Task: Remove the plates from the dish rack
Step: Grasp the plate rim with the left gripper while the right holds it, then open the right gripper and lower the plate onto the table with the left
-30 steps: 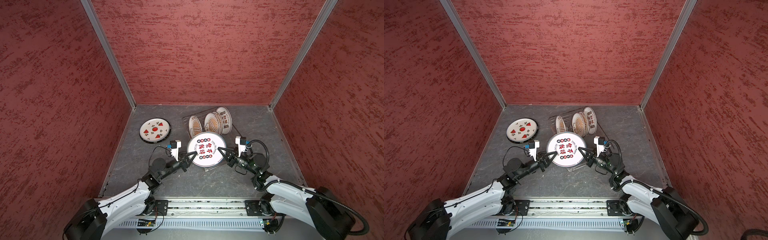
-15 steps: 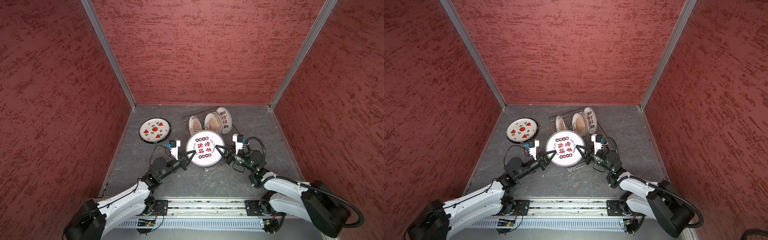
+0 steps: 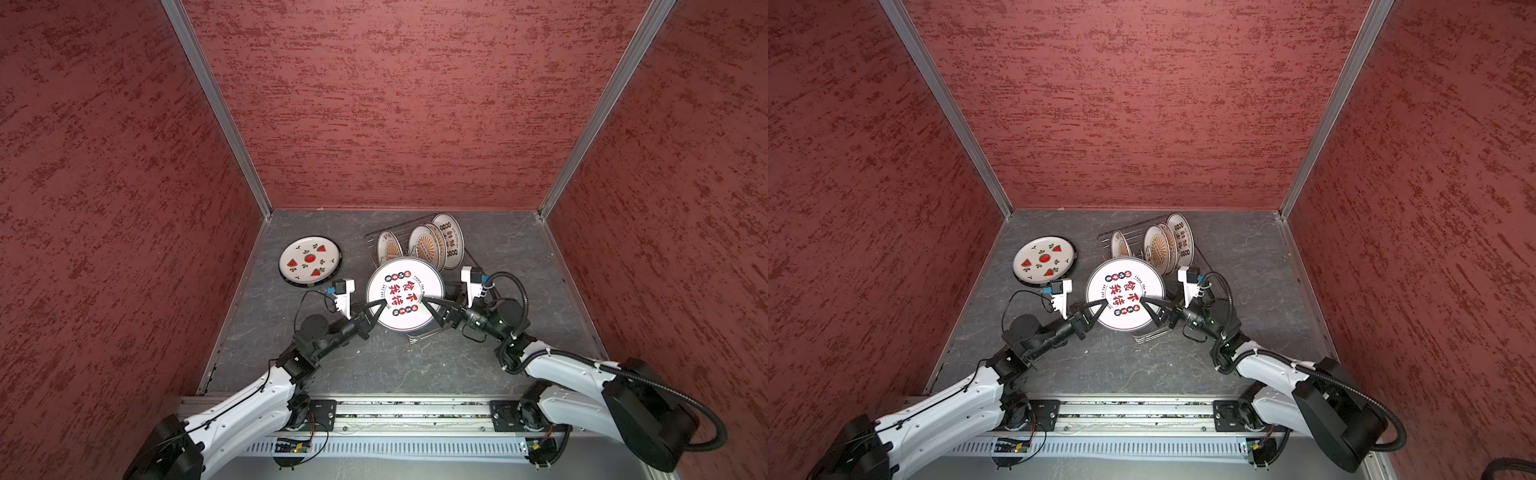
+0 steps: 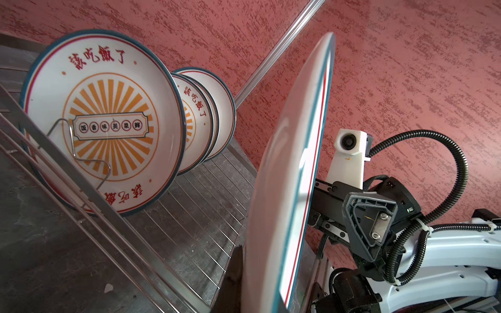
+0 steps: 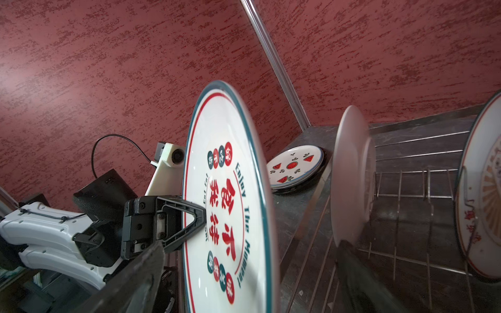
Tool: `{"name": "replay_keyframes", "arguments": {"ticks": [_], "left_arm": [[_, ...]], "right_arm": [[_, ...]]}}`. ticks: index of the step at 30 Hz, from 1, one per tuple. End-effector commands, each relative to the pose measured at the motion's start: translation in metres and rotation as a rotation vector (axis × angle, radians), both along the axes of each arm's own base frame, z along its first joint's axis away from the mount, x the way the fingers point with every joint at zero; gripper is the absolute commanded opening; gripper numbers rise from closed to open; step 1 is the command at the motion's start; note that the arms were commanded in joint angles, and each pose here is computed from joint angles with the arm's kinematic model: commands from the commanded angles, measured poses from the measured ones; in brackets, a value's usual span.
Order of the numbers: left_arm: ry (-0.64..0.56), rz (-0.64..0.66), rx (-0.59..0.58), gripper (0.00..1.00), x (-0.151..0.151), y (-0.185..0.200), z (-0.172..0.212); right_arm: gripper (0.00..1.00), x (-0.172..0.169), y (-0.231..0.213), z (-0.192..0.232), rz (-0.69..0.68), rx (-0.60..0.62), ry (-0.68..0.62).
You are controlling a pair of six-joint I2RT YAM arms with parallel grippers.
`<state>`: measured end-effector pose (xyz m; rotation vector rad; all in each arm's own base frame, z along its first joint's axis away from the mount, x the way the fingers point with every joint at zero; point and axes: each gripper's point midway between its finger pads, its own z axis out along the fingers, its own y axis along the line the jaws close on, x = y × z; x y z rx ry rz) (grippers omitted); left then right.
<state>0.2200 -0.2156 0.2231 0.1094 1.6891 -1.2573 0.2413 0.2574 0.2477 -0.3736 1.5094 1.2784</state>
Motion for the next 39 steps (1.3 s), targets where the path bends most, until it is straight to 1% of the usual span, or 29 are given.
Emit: {"name": "replay_keyframes", "arguments": {"ticks": [1,4,7,10,14,18,21,23,29,34,39], "left_arm": [[-0.030,0.038,-0.057,0.00,0.002,0.012,0.017],[-0.016,0.075,-0.069,0.00,0.004,0.023,0.017],[0.058,0.132,-0.090,0.00,0.010,0.038,0.010],[0.076,0.171,-0.120,0.00,0.012,0.051,0.010],[0.130,0.248,-0.152,0.00,0.017,0.071,0.003],[0.207,0.328,-0.219,0.00,0.021,0.091,-0.008],[0.228,0.351,-0.278,0.00,0.020,0.100,-0.010],[0.247,0.381,-0.285,0.00,0.019,0.107,-0.013],[0.335,0.523,-0.309,0.00,0.018,0.132,-0.031],[0.459,0.632,-0.305,0.00,0.015,0.148,-0.055],[0.533,0.662,-0.302,0.00,0.014,0.151,-0.069]], "right_arm": [[0.99,0.002,-0.011,0.011,-0.067,0.029,-0.032],[0.99,-0.001,-0.017,0.014,-0.087,0.038,-0.045],[0.99,-0.004,-0.020,0.016,-0.097,0.042,-0.060],[0.99,-0.006,-0.021,0.016,-0.097,0.039,-0.073],[0.99,-0.004,-0.020,0.015,-0.098,0.019,-0.073],[0.99,-0.004,-0.013,0.013,-0.067,-0.003,-0.077],[0.99,-0.007,-0.007,0.012,-0.034,-0.018,-0.091],[0.99,-0.008,-0.002,0.012,-0.015,-0.031,-0.100],[0.99,-0.019,0.027,0.003,0.089,-0.131,-0.138],[0.99,-0.024,0.053,-0.009,0.127,-0.229,-0.156],[0.99,-0.022,0.066,-0.017,0.121,-0.289,-0.167]]}}
